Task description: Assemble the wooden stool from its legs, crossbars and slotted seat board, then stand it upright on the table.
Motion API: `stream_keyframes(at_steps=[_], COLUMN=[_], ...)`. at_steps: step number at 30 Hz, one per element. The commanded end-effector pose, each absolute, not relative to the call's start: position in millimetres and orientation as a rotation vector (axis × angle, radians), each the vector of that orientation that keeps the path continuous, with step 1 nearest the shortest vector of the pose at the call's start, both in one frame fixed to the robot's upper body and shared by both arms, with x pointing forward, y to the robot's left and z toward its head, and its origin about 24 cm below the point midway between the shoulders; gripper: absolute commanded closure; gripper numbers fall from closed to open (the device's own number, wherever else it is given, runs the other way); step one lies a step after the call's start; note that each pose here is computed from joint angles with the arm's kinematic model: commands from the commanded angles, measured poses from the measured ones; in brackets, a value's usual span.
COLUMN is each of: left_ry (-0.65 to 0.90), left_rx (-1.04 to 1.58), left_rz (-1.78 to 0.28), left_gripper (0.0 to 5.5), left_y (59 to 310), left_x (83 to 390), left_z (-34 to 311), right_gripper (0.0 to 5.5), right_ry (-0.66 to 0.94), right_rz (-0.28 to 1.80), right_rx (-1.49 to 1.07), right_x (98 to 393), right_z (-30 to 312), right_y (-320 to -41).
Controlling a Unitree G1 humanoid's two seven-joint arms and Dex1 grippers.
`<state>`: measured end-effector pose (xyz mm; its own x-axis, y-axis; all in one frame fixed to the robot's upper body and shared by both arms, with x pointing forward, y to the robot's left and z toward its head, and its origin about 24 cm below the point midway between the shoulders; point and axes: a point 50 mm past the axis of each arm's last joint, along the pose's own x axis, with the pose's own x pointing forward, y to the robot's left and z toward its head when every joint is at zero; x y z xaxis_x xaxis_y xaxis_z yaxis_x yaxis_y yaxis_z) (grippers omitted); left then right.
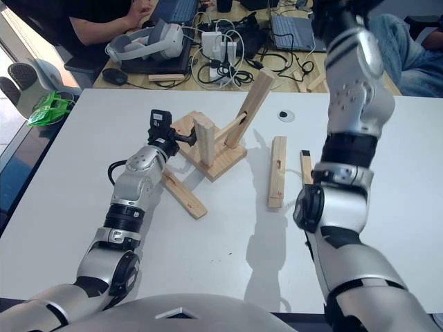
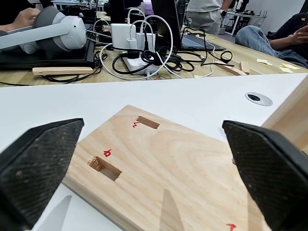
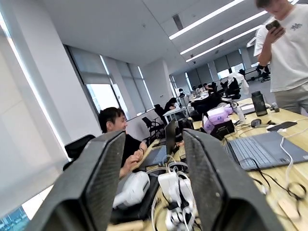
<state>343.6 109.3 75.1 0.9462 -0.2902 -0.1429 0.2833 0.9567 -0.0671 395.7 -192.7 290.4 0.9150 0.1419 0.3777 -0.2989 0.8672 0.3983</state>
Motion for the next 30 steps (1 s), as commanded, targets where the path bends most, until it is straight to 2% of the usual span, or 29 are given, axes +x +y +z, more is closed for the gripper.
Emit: stream_keyframes(at_steps=[1, 4, 5, 7, 13, 14, 17, 20, 22, 26, 30], left_ry=[0.164, 0.177, 0.18, 0.186, 0.212, 0.217, 0.234, 0.233, 0.209, 0.09, 0.116], left_rx=[-0.041, -0.047, -0.05, -0.056, -0.061, -0.062, -0.059, -0.042, -0.045, -0.158, -0.254], left_rz=[-0.281, -0.284, -0.283, -0.282, -0.287, -0.29, -0.301, -0.298, -0.263, -0.148, -0.142], left_gripper=[0.1, 0.1, 0.1, 0.1, 0.1, 0.1, 0.1, 0.1, 0.1, 0.1, 0.1], left_y=[109, 108, 108, 108, 109, 109, 108, 108, 108, 102, 73], left_x=[345, 343, 342, 342, 342, 342, 343, 343, 343, 337, 324], left_z=[74, 72, 72, 72, 68, 68, 65, 65, 69, 85, 83], right_gripper=[3.29, 3.29, 3.29, 3.29, 3.29, 3.29, 3.29, 3.29, 3.29, 3.29, 3.29], right_ry=[-0.016, 0.486, 0.589, 0.626, 0.221, 0.128, -0.307, -0.569, -0.61, -0.504, -0.429], right_rz=[0.28, 0.35, 0.363, 0.371, 0.364, 0.374, 0.358, 0.354, 0.398, 0.589, 0.772], right_rx=[0.435, 0.394, 0.396, 0.402, 0.432, 0.432, 0.294, 0.164, 0.131, 0.179, 0.24], right_x=[408, 381, 368, 359, 383, 384, 374, 356, 346, 334, 320], right_z=[232, 119, 94, 79, 146, 161, 225, 274, 285, 274, 271], right_y=[-168, -131, -123, -115, -125, -127, -140, -139, -131, -105, -73])
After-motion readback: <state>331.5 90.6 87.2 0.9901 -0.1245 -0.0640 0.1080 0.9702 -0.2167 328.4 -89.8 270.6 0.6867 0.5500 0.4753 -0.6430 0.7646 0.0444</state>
